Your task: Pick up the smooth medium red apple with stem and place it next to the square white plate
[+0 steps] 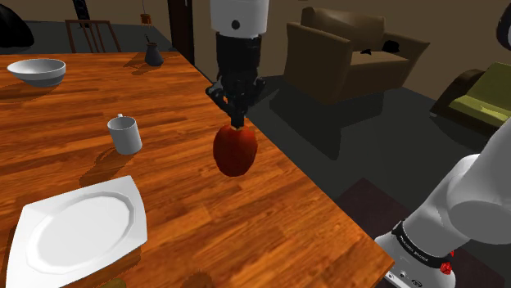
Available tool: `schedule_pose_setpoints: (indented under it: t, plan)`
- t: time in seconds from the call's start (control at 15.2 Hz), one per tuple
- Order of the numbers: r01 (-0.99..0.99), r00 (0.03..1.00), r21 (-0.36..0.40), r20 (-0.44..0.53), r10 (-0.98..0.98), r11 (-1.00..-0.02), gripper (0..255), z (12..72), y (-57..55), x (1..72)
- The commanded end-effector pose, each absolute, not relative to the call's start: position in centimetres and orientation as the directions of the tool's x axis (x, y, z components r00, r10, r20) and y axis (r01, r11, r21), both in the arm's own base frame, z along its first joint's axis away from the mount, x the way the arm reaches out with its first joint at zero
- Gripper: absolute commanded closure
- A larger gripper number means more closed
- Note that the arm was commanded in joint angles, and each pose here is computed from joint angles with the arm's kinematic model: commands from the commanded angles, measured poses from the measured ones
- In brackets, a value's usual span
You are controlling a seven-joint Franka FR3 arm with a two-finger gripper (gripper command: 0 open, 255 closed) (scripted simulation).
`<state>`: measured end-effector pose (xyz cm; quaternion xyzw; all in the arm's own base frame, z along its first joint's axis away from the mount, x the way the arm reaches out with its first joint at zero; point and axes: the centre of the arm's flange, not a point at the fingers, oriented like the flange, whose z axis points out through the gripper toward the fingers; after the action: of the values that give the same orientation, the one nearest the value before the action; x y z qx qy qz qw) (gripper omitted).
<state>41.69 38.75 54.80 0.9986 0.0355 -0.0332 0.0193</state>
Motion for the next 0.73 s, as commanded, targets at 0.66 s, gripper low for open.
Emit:
schedule_pose_setpoints:
  t: [0.66]
  plan:
    - [0.071, 0.995, 0.036, -0.067, 0.068, -0.997, 255, 49.4, 48.9, 50.5]
